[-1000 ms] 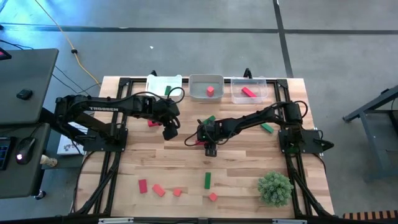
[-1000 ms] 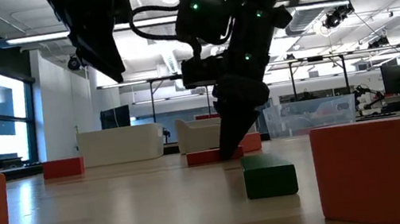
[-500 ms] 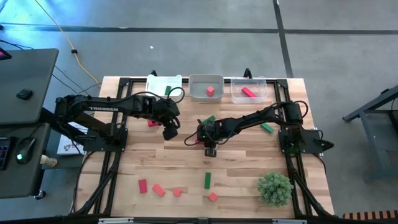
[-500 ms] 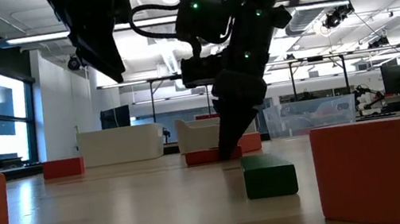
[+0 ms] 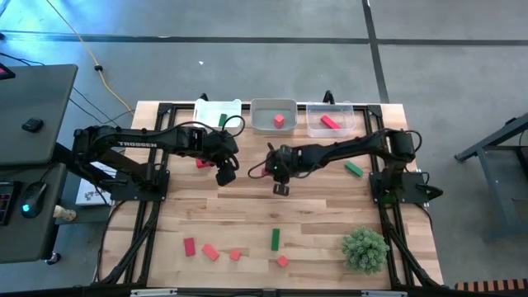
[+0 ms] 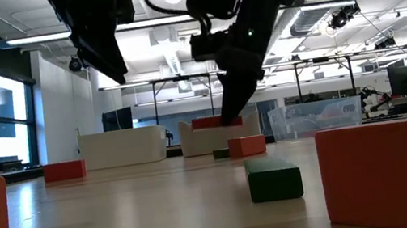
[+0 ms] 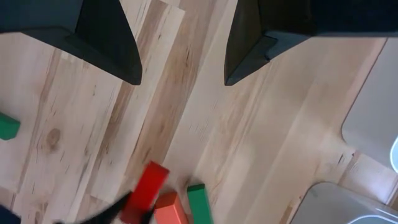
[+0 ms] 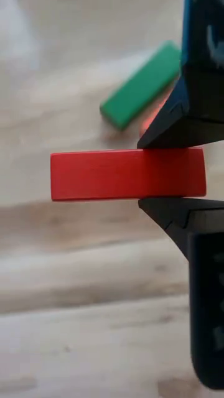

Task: Sort & place blocks by color
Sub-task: Put the red wooden block into the transparent bin

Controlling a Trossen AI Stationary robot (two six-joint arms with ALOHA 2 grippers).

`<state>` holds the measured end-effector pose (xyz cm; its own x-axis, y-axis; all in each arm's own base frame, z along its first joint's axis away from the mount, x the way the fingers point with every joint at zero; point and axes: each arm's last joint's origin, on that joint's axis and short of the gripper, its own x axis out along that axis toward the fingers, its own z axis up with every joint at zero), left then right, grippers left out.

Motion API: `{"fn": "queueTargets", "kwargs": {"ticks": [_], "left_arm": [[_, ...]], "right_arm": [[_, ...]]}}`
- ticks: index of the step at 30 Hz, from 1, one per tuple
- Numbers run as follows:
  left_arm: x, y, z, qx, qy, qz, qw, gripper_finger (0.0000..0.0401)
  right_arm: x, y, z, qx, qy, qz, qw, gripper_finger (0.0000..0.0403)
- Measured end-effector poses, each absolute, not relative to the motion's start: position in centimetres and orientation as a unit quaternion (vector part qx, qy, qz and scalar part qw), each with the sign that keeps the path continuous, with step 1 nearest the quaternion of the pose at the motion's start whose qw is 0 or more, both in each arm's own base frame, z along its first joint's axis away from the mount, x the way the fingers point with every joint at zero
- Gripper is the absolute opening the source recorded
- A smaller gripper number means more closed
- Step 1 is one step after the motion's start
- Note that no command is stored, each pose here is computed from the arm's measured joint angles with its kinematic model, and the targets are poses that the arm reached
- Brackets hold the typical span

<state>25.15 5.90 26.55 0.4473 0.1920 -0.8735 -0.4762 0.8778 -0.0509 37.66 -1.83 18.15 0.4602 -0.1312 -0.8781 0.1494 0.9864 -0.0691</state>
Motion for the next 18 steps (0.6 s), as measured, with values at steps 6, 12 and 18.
{"fn": "queueTargets", "kwargs": {"ticks": [6, 12, 18], "left_arm": [[25.1, 6.0, 26.6, -0.146, 0.486, 0.201, 0.838, 0.0218], [25.1, 6.0, 26.6, -0.146, 0.486, 0.202, 0.838, 0.0218], [25.2, 6.0, 26.6, -0.146, 0.484, 0.203, 0.838, 0.0218]], "right_arm": [[36.5, -3.9, 20.2, -0.012, 0.508, -0.114, 0.854, 0.0078], [35.1, -6.4, 22.0, -0.035, 0.507, -0.143, 0.849, 0.0078], [33.7, -9.2, 23.3, -0.048, 0.512, -0.178, 0.839, 0.0078]]}}
